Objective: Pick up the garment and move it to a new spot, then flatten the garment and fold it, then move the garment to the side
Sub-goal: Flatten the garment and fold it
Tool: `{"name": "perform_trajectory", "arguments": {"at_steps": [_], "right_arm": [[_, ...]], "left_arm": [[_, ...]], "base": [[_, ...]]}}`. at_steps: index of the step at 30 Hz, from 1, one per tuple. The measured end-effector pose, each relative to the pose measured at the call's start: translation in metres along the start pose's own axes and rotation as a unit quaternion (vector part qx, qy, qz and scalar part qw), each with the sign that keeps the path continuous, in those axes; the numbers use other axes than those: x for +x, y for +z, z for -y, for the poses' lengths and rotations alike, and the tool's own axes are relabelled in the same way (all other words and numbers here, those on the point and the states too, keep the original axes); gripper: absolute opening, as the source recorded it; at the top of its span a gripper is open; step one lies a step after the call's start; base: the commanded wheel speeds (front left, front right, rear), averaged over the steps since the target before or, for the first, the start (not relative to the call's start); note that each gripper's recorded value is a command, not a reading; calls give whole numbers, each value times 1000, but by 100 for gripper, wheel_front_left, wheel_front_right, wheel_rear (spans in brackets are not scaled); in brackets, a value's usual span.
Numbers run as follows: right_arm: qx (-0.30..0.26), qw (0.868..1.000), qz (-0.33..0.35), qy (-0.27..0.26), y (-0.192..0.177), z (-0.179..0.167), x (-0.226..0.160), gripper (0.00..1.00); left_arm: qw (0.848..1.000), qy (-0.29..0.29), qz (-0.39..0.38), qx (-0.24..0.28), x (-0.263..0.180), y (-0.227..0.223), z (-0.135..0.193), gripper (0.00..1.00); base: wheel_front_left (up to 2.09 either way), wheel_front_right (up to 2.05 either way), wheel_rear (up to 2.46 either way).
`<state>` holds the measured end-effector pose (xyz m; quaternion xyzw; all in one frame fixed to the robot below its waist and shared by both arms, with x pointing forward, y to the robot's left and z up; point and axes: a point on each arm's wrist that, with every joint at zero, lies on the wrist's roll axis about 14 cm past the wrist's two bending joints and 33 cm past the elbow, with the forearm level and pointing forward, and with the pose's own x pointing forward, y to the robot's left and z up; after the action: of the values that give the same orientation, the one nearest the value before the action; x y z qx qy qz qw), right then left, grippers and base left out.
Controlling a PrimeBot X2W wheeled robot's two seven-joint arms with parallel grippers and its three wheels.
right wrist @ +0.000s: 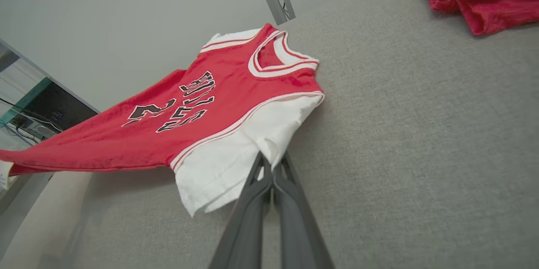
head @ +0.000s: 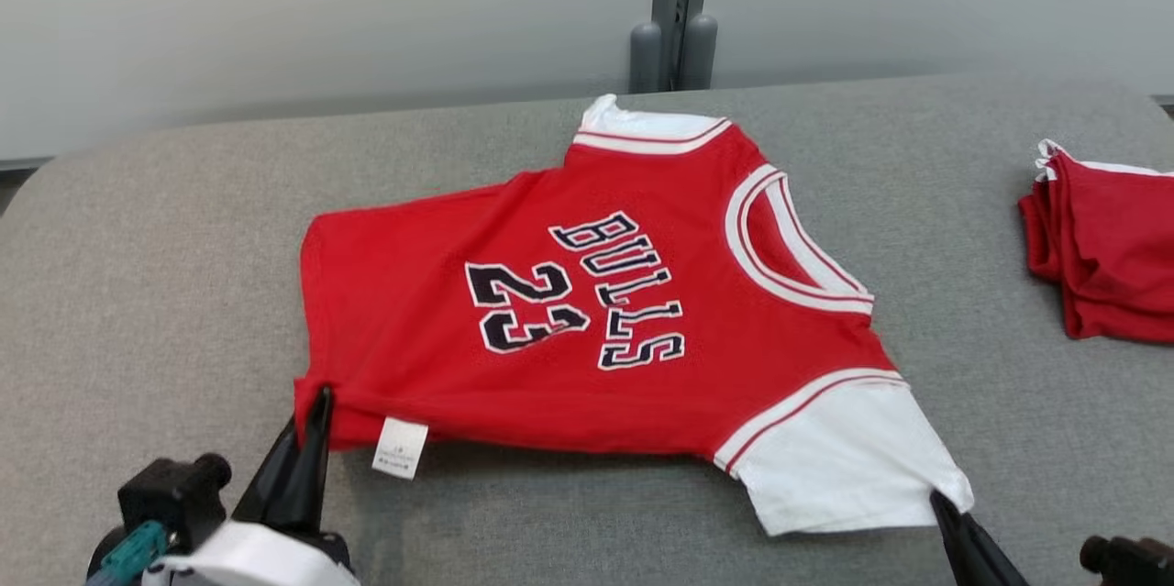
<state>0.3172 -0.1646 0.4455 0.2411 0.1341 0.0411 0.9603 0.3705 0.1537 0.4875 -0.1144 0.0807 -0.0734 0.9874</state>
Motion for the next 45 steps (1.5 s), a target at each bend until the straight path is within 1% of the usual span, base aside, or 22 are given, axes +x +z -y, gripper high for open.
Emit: {"name": "perform_trajectory", "arguments": {"at_steps": [4, 8, 11, 17, 24, 29, 33, 41, 45], "right_arm": [[-2, 1000, -22, -15, -3, 1, -25, 0], [-3, 999, -29, -36, 1, 6, -45, 0], [-3, 998, -38, -42, 1, 7, -50, 0], [-2, 998, -41, -41, 2, 5, -46, 0], [-11, 1000, -19, -18, 16, -4, -18, 0], [-20, 1000, 0, 5, 26, -12, 17, 0], [-36, 999, 8, 20, 33, -13, 47, 0], [-67, 996, 16, 55, 38, -17, 101, 0], [-69, 995, 10, 69, 34, -22, 125, 0]], "left_arm": [[1000, 23, -6, -9, -25, 4, -1, 0], [999, 35, -19, -11, -42, 3, -2, 0], [999, 39, -30, -10, -45, 1, -3, 0], [998, 45, -48, -19, -46, -5, -3, 0], [997, 48, -61, -27, -44, -11, -4, 0], [997, 46, -60, -28, -30, -10, -8, 0], [995, 52, -80, -31, -20, -21, -16, 0], [992, 61, -96, -47, -4, -39, -25, 0], [991, 62, -109, -50, 5, -51, -28, 0]], "base": [[0, 0, 0], [0, 0, 0], [0, 0, 0], [0, 0, 0], [0, 0, 0], [0, 0, 0], [0, 0, 0], [0, 0, 0], [0, 0, 0]]}}
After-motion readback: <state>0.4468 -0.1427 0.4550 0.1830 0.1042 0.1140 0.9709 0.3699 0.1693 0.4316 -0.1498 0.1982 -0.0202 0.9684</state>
